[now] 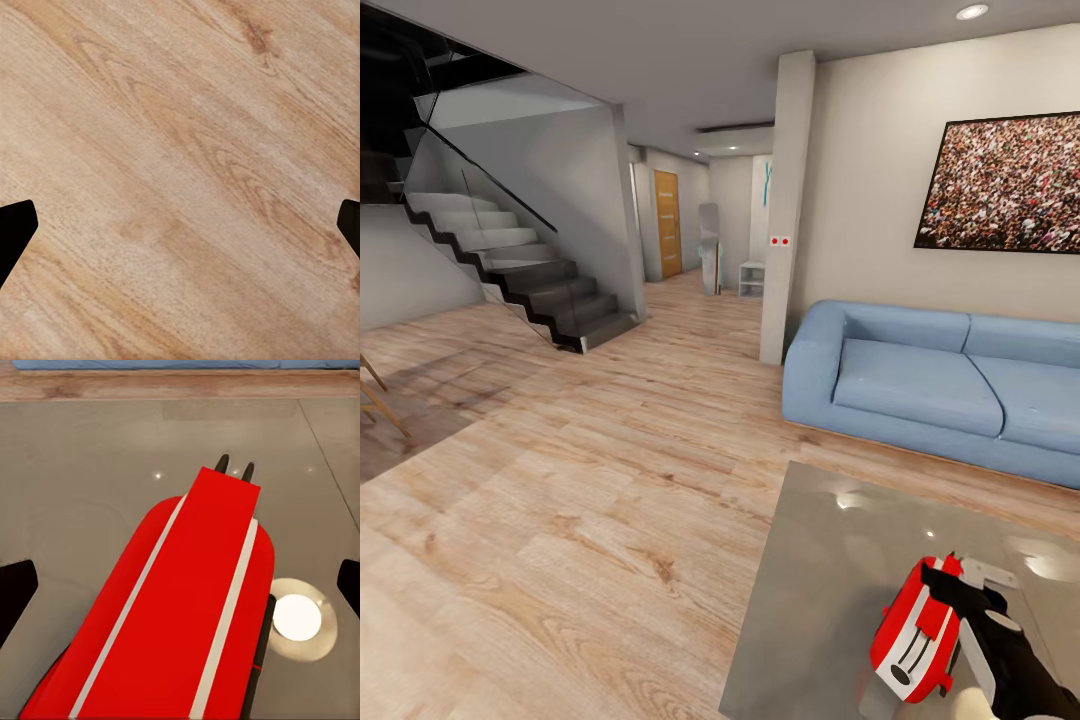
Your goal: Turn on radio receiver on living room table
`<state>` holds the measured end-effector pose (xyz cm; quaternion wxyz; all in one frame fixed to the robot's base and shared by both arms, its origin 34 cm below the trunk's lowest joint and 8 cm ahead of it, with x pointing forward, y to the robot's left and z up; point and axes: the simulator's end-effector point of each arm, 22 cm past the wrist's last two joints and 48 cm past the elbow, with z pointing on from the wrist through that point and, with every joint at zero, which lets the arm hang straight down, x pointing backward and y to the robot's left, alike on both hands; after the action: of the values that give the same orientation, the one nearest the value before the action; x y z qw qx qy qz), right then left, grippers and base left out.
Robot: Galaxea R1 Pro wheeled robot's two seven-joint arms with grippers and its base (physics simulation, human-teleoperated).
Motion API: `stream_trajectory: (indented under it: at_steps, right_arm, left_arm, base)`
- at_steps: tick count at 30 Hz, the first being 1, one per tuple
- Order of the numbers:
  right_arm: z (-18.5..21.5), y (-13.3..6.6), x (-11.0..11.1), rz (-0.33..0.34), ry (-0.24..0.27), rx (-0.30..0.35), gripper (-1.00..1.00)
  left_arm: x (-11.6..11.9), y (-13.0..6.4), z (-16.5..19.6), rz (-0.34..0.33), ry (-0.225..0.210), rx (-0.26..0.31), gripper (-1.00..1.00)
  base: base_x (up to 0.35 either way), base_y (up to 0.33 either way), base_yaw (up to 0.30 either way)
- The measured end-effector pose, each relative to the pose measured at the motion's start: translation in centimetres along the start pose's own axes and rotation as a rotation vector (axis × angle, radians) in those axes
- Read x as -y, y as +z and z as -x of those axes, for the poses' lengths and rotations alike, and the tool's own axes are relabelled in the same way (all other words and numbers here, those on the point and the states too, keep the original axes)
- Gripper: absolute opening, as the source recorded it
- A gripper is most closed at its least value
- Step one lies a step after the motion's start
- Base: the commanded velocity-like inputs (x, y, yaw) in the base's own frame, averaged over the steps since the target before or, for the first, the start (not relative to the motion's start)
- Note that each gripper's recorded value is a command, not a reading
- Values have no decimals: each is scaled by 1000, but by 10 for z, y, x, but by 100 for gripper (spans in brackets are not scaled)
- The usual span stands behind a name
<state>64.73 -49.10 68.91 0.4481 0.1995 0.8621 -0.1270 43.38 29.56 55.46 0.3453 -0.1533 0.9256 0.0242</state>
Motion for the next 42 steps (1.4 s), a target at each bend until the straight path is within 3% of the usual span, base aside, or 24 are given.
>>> stream_trajectory:
  at_steps: [16,32,42]
  right_arm:
    - [-19,1,-2,4,-7,-17,100]
    - [-22,1,-3,5,-52,-21,100]
    - [-1,1,-5,10,-50,80,100]
  left_arm:
    - [0,0,0,0,0,0,100]
    - [0,0,0,0,0,0,100]
    - [0,0,0,0,-1,0,100]
  base:
    - [0,0,0]
    - [0,0,0]
    - [0,0,0]
